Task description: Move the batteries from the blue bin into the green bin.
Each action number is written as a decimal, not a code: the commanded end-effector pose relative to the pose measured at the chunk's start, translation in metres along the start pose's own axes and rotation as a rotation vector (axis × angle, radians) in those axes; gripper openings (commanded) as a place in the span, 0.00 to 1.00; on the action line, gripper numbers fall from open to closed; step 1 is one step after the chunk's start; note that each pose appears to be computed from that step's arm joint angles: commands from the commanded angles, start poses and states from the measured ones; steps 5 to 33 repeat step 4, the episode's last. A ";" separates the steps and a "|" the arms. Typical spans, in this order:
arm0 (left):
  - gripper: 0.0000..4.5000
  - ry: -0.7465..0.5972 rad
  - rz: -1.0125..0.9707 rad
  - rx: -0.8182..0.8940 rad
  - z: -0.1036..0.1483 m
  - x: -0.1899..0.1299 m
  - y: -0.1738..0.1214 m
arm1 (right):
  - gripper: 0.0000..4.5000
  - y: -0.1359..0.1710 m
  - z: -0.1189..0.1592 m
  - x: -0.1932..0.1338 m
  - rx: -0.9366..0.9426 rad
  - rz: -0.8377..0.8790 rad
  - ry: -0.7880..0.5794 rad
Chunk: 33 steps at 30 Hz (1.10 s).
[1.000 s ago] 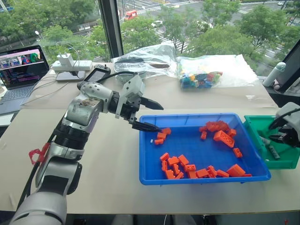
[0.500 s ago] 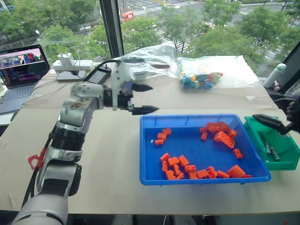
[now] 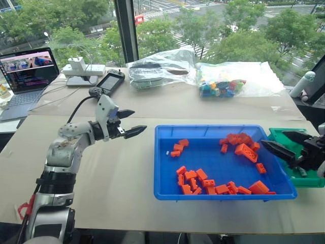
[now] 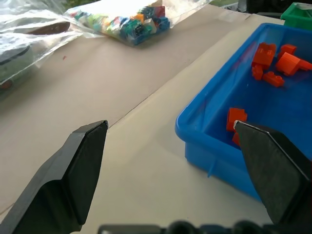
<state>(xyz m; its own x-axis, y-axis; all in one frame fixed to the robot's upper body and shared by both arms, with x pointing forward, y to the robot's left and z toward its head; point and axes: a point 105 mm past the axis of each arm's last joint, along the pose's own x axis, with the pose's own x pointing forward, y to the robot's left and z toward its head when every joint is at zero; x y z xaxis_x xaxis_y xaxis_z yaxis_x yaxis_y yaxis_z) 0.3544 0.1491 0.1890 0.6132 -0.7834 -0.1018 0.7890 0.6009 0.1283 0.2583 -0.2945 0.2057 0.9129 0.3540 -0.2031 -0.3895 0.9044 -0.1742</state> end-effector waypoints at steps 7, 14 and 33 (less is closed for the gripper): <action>1.00 -0.029 -0.012 -0.011 0.008 0.001 -0.005 | 0.99 0.002 0.002 -0.001 -0.072 -0.001 0.014; 1.00 -0.029 -0.012 -0.011 0.008 0.001 -0.005 | 0.99 0.002 0.002 -0.001 -0.072 -0.001 0.014; 1.00 -0.029 -0.012 -0.011 0.008 0.001 -0.005 | 0.99 0.002 0.002 -0.001 -0.072 -0.001 0.014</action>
